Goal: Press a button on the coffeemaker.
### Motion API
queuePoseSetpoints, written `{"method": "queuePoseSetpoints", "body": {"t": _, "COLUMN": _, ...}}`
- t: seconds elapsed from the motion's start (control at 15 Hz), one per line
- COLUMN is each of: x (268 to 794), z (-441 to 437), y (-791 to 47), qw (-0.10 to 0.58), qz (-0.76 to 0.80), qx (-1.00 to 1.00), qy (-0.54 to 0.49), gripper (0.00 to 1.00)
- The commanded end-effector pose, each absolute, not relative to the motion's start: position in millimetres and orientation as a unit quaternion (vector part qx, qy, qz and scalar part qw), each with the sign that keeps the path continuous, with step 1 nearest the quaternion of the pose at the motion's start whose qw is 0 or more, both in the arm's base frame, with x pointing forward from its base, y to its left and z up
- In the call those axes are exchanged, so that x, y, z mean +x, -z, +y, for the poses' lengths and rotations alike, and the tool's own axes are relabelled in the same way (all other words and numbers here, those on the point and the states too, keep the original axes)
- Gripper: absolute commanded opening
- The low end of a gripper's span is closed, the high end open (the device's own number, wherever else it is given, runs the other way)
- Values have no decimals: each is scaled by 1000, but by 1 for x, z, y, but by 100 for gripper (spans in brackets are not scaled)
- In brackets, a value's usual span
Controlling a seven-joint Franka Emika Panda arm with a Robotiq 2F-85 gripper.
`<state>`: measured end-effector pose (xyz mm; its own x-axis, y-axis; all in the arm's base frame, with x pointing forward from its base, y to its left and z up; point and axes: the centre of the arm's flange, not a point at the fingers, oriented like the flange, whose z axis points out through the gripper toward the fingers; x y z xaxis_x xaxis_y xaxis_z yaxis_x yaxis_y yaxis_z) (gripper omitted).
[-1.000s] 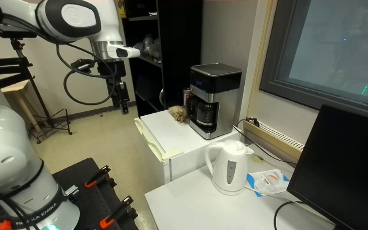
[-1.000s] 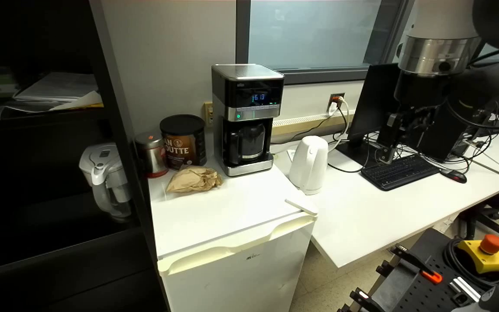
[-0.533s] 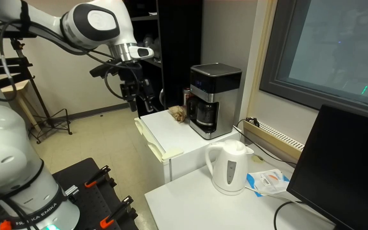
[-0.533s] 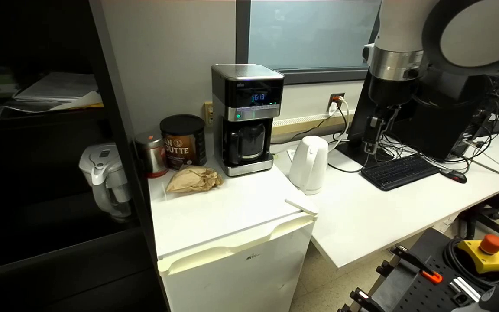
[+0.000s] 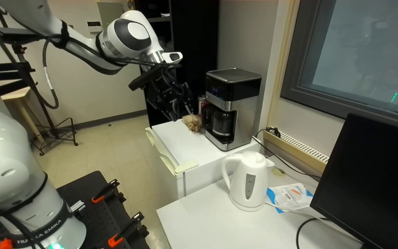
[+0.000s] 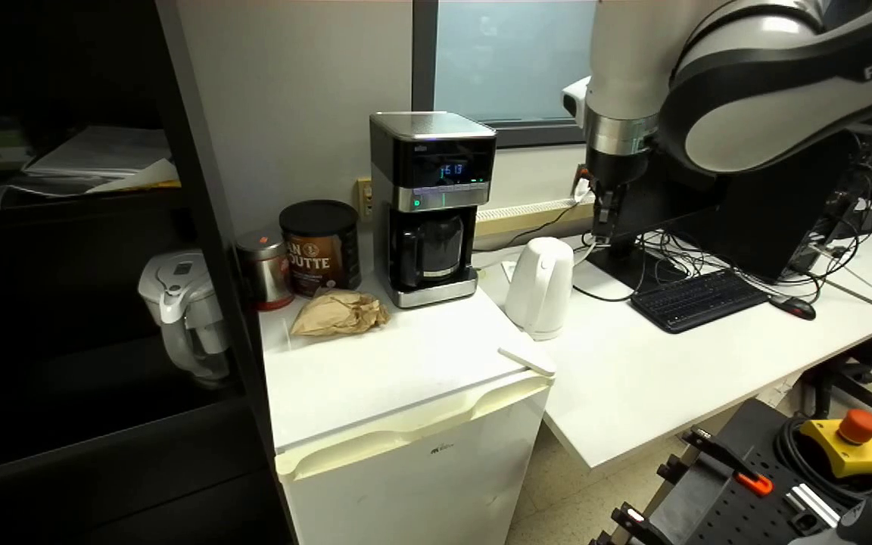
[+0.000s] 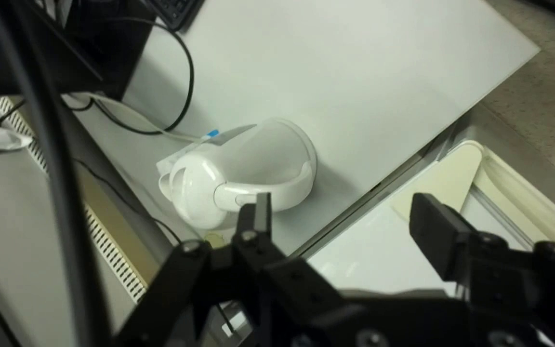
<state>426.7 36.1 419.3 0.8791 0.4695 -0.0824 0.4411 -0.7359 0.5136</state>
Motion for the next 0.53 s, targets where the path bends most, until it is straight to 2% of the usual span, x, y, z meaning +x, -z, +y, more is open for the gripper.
{"method": "queuePoseSetpoints", "body": {"t": 0.0, "x": 462, "z": 42, "y": -411, "qw": 302, "qz": 299, "qx": 903, "qy": -66, "gripper": 43}}
{"method": "queuePoseSetpoints", "body": {"t": 0.33, "x": 484, "z": 58, "y": -406, "qw": 327, "qz": 352, "qx": 869, "qy": -121, "gripper": 7}}
{"method": "queuePoseSetpoints", "body": {"t": 0.47, "x": 493, "z": 63, "y": -403, "qw": 335, "qz": 365, "qx": 858, "qy": -137, "gripper": 1}}
